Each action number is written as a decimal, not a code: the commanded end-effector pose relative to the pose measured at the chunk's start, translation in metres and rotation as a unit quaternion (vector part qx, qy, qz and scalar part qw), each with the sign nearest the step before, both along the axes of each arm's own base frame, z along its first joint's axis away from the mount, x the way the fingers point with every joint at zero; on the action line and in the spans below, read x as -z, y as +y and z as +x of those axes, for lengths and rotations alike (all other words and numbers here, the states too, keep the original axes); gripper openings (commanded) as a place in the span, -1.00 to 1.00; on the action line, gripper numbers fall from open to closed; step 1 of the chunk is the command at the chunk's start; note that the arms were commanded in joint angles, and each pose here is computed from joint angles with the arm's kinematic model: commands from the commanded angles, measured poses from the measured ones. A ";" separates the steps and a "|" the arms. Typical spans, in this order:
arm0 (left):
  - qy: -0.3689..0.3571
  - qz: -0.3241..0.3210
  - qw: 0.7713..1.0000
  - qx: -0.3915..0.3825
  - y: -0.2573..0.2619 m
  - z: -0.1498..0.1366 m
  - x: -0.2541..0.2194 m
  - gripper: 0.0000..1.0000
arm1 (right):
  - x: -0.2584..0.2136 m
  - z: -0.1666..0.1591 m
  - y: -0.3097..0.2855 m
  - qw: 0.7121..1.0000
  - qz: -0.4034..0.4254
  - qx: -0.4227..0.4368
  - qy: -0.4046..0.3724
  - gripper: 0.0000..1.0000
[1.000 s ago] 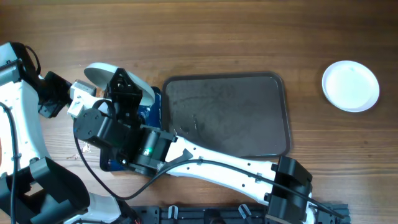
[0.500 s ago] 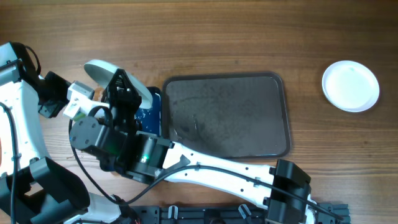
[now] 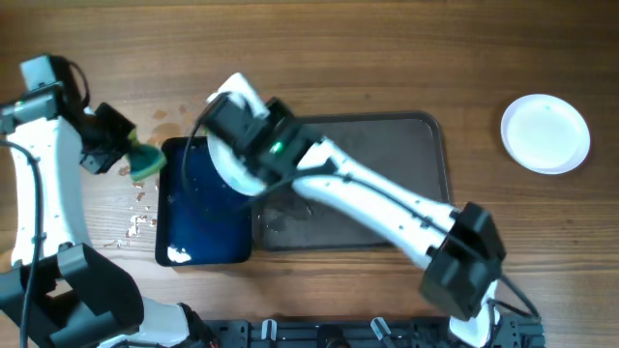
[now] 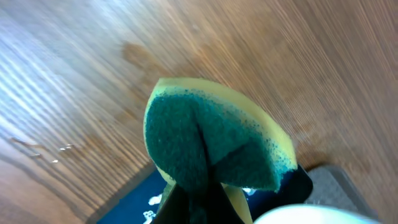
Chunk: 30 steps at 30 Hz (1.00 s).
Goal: Clean dirty plates on tray and stack at the side
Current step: 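Carry the plate with the right gripper to the right table side, then lower the plate onto the stacked plates and open the right gripper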
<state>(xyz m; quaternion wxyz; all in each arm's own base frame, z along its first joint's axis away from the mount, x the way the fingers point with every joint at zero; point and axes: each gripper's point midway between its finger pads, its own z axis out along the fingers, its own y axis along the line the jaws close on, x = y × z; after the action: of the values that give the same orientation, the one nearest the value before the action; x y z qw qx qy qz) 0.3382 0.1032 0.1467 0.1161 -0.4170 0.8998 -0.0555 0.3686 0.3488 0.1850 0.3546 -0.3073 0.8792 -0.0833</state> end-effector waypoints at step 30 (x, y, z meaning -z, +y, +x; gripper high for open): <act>-0.048 0.039 0.970 0.234 -0.155 0.026 -0.022 -0.92 | 0.092 -0.063 -0.594 0.553 0.328 0.756 0.126 -0.91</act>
<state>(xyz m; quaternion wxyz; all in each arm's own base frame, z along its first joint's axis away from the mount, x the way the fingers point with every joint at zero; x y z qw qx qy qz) 0.3605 -0.0537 0.1492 0.1304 -0.1951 0.9699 -0.0645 0.3204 -0.2349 0.1027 0.1218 0.5677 0.8142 -0.0007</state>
